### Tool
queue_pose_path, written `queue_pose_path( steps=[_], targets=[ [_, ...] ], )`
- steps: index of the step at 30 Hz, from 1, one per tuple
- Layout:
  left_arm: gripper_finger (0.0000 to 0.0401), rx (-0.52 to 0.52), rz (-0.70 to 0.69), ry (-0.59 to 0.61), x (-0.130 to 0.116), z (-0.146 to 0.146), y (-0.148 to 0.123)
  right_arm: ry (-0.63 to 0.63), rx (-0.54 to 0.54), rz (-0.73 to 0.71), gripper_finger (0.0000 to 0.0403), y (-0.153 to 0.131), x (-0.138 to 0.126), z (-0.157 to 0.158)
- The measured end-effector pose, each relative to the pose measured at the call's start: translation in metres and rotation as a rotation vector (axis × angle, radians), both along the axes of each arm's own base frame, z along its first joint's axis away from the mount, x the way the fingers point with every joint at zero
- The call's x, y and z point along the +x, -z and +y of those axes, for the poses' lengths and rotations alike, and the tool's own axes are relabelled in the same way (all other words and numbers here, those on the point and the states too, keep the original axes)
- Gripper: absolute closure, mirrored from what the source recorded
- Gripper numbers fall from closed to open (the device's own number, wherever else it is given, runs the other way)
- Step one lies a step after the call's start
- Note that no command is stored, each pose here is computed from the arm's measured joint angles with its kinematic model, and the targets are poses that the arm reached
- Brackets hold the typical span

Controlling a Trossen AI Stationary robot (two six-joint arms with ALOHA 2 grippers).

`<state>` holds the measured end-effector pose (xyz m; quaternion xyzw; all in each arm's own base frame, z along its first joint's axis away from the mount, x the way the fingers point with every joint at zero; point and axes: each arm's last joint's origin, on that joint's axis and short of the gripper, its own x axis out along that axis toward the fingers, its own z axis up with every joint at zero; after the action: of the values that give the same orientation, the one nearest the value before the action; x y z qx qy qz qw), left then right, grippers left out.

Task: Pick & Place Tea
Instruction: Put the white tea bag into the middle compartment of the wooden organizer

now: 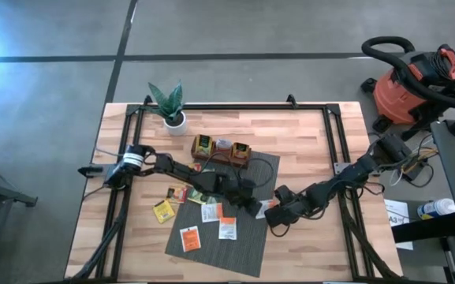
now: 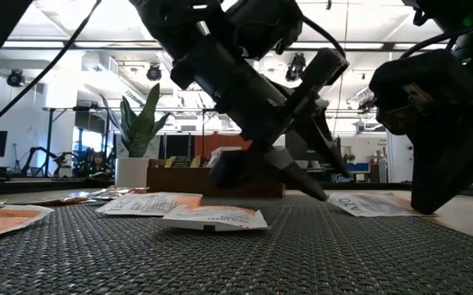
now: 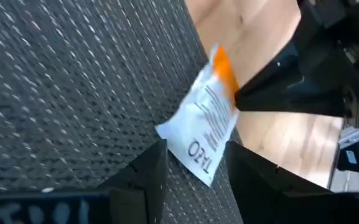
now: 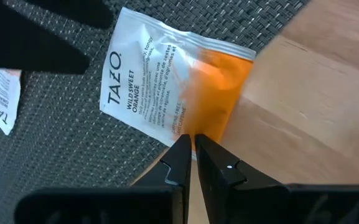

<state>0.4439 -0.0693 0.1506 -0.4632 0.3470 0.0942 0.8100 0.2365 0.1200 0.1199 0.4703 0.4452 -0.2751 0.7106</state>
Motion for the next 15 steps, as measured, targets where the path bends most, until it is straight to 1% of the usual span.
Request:
queue_pose_path(
  steps=[4,6,13,15],
  targets=[
    [0.0245,0.041,0.06,-0.021,-0.0046,0.0021,0.0058,0.018,0.007,0.005,0.0374,0.0016,0.0001,0.0001],
    [0.0245,0.056,0.068,-0.016,-0.0053,0.0024,0.0062,0.018,0.012,-0.005,0.0374,0.0015,0.0008,0.0004],
    [0.0245,0.061,0.062,-0.016,-0.005,0.0024,0.0058,0.039,0.021,-0.054,0.0374,-0.0005,0.0055,-0.0011],
    [0.0245,0.056,0.033,-0.008,-0.0019,0.0018,0.0076,0.047,0.026,-0.066,0.0374,-0.0008,0.0076,-0.0027]
  ],
)
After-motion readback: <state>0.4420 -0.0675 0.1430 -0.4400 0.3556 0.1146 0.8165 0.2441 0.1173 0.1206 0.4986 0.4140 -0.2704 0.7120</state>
